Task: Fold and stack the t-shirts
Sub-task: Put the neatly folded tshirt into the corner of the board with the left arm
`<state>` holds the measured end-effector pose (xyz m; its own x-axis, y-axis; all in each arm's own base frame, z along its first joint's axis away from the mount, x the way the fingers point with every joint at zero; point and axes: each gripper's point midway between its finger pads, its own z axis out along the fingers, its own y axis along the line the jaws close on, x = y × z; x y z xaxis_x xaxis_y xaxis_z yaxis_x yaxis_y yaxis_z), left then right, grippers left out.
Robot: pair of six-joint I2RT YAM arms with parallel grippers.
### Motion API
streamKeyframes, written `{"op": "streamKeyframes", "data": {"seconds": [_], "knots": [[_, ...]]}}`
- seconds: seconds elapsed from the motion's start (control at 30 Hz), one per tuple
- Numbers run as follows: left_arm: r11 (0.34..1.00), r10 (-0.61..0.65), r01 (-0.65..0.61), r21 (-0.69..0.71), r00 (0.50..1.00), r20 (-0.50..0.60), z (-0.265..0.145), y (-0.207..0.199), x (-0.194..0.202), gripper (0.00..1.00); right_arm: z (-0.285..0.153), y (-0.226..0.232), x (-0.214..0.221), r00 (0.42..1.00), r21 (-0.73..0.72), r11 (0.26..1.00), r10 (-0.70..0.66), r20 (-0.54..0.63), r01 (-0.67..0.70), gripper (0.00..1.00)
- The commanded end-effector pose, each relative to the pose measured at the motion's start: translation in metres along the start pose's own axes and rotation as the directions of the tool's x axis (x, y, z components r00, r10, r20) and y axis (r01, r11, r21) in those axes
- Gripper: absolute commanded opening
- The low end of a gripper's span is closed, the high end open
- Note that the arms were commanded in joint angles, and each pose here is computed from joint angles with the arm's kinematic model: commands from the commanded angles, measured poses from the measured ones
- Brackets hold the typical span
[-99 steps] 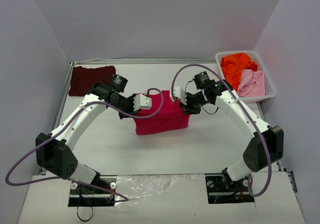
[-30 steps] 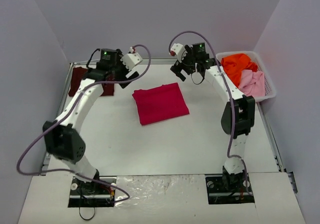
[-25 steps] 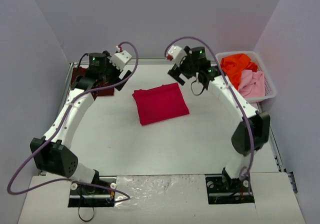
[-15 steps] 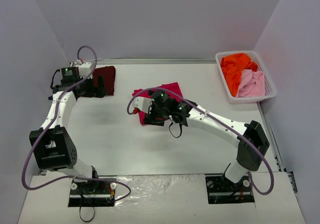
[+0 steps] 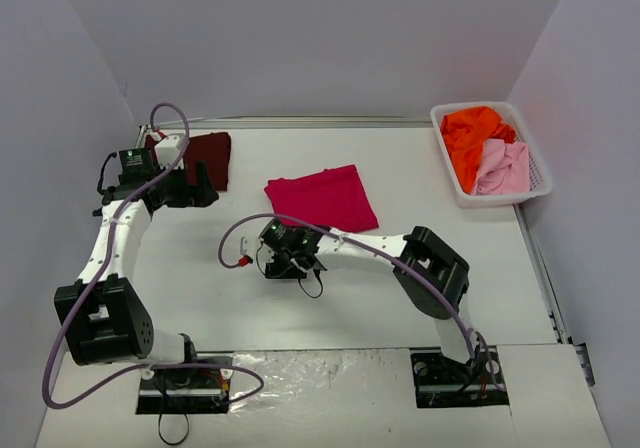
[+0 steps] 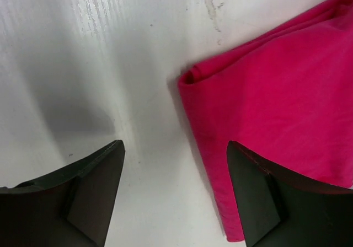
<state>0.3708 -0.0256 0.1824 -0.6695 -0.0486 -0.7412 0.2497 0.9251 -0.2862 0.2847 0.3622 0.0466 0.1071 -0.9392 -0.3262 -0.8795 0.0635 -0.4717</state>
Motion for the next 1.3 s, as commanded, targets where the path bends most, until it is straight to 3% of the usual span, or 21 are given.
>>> {"op": "streamKeyframes", "data": {"seconds": [0.0,0.37,0.43,0.47,0.57,0.67,0.7,0.93,1.13,1.27], "knots": [[1.000,0.009,-0.010,0.023,1.000,0.018,-0.010,-0.007,-0.004,0.94,0.004,-0.012,-0.010,0.999,0.043,0.998,0.037,0.005,-0.037,0.70],[1.000,0.030,-0.030,-0.010,0.997,0.065,-0.015,-0.005,0.002,0.94,0.044,-0.013,-0.001,0.997,0.100,0.995,0.026,-0.069,-0.019,0.70],[1.000,0.025,-0.026,0.014,0.997,0.073,-0.015,-0.011,0.004,0.94,0.047,-0.017,-0.002,0.996,0.121,0.993,0.024,-0.082,-0.014,0.66],[1.000,0.021,-0.022,0.021,0.997,0.075,-0.015,-0.013,0.008,0.94,0.051,-0.015,0.000,0.996,0.119,0.993,0.020,-0.090,-0.009,0.61],[0.998,-0.010,0.006,0.058,0.998,0.062,-0.012,-0.018,0.012,0.94,0.056,-0.017,0.002,0.994,0.127,0.992,0.022,-0.105,-0.009,0.28],[0.997,-0.030,0.028,0.071,0.999,0.030,-0.007,-0.019,0.015,0.94,0.054,-0.021,0.003,0.994,0.130,0.991,0.030,-0.107,-0.015,0.03],[0.996,-0.035,0.034,0.079,0.999,0.020,-0.005,-0.019,0.015,0.94,0.053,-0.022,0.003,0.994,0.129,0.991,0.033,-0.106,-0.020,0.00],[0.972,-0.095,0.098,0.214,0.995,-0.024,0.005,-0.042,0.023,0.94,0.020,-0.051,-0.010,0.996,0.143,0.988,0.065,-0.054,-0.057,0.00],[0.906,-0.229,0.249,0.342,0.968,-0.099,0.027,-0.066,0.030,0.94,-0.020,-0.092,-0.037,0.994,0.207,0.973,0.100,0.032,-0.104,0.00],[0.853,-0.358,0.380,0.356,0.925,-0.131,0.044,-0.069,0.032,0.94,-0.024,-0.098,-0.039,0.991,0.202,0.970,0.126,0.047,-0.133,0.00]]}}
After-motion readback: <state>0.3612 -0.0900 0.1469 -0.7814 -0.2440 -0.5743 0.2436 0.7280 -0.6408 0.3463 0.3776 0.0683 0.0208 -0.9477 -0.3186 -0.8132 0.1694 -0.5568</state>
